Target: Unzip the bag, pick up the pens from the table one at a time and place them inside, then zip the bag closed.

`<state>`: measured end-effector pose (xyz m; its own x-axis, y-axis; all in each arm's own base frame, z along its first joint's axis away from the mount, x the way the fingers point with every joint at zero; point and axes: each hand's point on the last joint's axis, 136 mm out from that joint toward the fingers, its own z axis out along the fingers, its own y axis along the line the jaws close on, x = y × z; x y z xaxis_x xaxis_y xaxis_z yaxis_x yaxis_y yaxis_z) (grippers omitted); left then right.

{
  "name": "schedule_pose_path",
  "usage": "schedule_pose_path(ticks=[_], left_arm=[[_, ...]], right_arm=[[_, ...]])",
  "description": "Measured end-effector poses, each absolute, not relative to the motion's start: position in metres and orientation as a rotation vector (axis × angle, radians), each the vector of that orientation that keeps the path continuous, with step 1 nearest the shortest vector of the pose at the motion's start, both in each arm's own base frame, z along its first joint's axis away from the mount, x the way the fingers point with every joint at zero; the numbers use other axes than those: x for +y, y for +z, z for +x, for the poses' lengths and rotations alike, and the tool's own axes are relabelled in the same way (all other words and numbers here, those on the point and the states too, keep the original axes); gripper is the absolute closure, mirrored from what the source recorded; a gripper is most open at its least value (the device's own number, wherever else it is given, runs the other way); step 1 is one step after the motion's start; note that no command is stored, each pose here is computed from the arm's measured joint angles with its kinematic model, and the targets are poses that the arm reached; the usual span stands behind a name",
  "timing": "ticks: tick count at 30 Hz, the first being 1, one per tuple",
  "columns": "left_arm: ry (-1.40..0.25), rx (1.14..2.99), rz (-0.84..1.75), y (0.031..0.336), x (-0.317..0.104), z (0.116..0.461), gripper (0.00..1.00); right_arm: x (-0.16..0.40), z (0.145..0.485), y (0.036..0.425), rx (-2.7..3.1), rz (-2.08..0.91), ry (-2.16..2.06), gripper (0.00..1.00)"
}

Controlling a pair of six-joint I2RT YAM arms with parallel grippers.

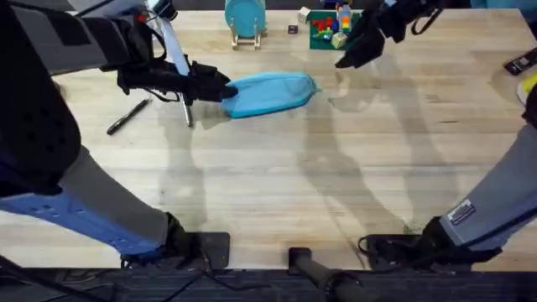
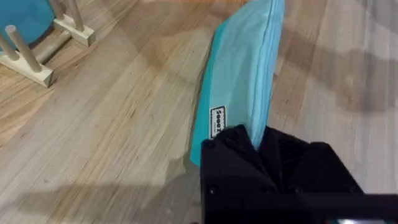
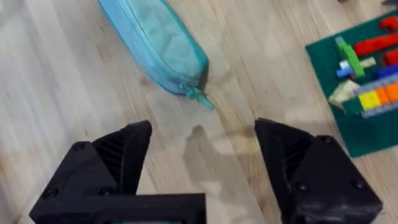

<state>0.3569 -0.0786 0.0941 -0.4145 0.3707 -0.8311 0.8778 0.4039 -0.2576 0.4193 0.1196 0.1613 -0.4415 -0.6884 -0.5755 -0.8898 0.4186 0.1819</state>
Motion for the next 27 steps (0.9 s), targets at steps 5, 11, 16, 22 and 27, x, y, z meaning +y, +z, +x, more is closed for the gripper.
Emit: schedule_pose_path(ticks=[5, 11, 16, 22, 27], left_arm=[[-0.934, 1.971, 1.056, 0.094, -0.079, 0.357, 0.957], [-0.937, 1.975, 1.052, 0.094, -0.079, 0.357, 0.957], [-0.937, 1.977, 1.048, 0.094, -0.079, 0.357, 0.957], [-0.939, 1.979, 1.045, 0.094, -0.078, 0.358, 0.957], [-0.939, 1.979, 1.044, 0.094, -0.079, 0.357, 0.957]], right_arm=[[0.102, 0.418, 0.162, 2.276, -1.329, 0.647, 0.005], [0.075, 0.418, 0.181, 2.265, -1.256, 0.624, 0.004], [0.06, 0.409, 0.198, 2.193, -1.176, 0.751, 0.004], [0.048, 0.392, 0.212, 2.082, -1.182, 0.86, 0.004], [0.054, 0.389, 0.22, 1.978, -1.232, 0.877, 0.004]])
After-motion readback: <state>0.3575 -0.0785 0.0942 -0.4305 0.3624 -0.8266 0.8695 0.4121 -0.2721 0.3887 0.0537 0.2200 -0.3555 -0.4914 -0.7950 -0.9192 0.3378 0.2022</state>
